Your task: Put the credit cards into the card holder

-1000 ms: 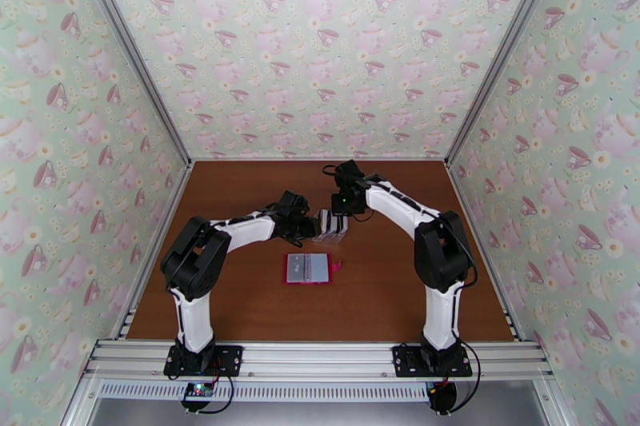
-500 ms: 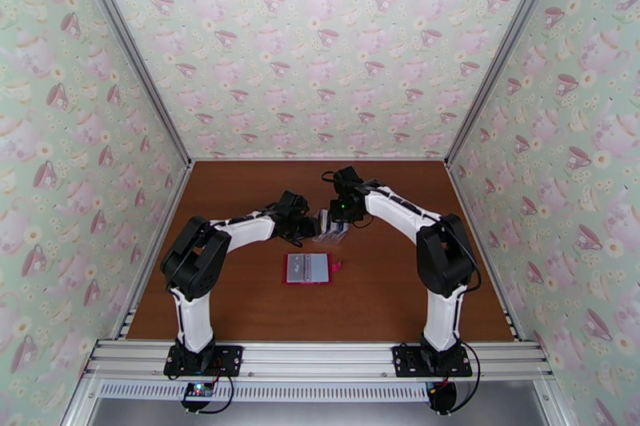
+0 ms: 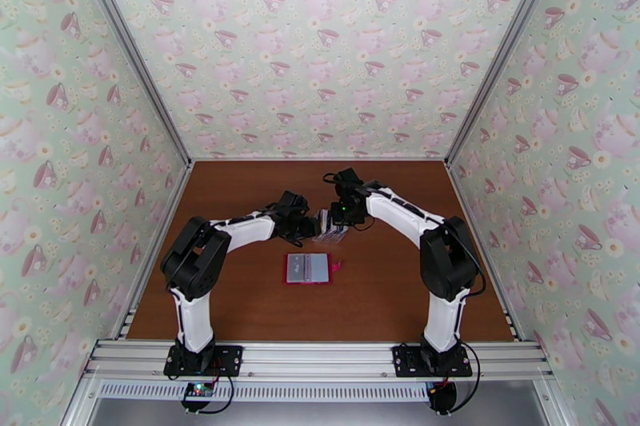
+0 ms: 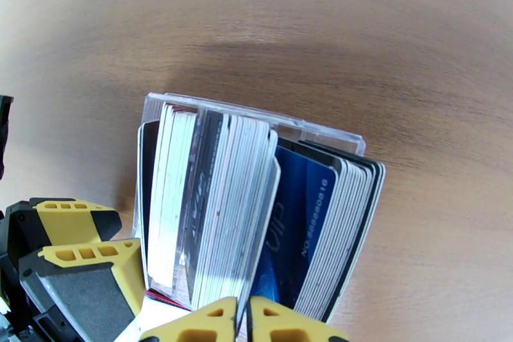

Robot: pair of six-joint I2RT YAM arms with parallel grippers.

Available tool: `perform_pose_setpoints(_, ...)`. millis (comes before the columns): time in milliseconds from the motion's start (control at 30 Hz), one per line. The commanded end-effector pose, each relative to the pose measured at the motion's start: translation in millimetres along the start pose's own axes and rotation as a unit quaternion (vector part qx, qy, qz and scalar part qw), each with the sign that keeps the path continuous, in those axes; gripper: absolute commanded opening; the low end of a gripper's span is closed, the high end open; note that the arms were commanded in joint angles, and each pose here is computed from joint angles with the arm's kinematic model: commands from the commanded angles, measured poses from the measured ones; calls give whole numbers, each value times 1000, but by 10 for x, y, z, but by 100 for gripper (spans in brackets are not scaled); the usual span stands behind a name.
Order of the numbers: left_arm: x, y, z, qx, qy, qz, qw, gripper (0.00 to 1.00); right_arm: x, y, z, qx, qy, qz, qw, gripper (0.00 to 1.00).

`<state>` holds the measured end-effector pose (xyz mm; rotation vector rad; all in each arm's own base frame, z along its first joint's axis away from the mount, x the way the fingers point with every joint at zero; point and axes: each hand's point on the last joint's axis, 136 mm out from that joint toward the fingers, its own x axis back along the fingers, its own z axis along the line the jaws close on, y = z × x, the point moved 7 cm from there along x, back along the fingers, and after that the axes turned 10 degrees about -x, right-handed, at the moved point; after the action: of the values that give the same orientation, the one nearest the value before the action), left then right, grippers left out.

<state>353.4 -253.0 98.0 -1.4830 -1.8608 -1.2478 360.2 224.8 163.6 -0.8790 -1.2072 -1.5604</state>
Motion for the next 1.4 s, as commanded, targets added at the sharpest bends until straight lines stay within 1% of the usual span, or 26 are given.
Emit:
perform_pose_setpoints(0,-44,-149,52,8,11,28,1000,54,30,13,12,-8,-5,-6,1000,4)
perform_pose_setpoints(67,-24,-135,40,7,11,26,1000,54,96,39,25,-12,-3,-17,1000,0)
perform_pose_setpoints(267,62,-52,-38,-1,7,18,1000,54,452,151,13,-31,5,-67,997,0)
perform_pose_setpoints(400,135,31,-109,-9,8,12,1000,54,715,160,6,-42,15,-97,994,0)
perform_pose_setpoints(633,321,192,-221,-35,12,3,999,54,1044,44,-3,-44,54,-118,991,0)
perform_pose_setpoints(700,381,209,-242,-41,12,3,999,55,1111,-14,4,-39,74,-120,989,0)
perform_pose_setpoints(733,422,227,-227,-44,24,-5,999,55,1134,-49,8,-36,87,-120,988,0)
perform_pose_setpoints(900,608,174,-200,-53,41,-12,998,55,1192,-241,52,-30,165,-116,979,0)
perform_pose_setpoints(1033,757,35,-152,-60,49,-11,997,55,1152,-409,43,-39,219,-108,969,0)
perform_pose_setpoints(1200,874,-232,-64,-66,51,3,997,55,960,-615,47,-57,285,-86,953,0)
perform_pose_setpoints(1367,953,-494,26,-71,57,12,996,55,753,-798,42,-74,330,-72,938,0)
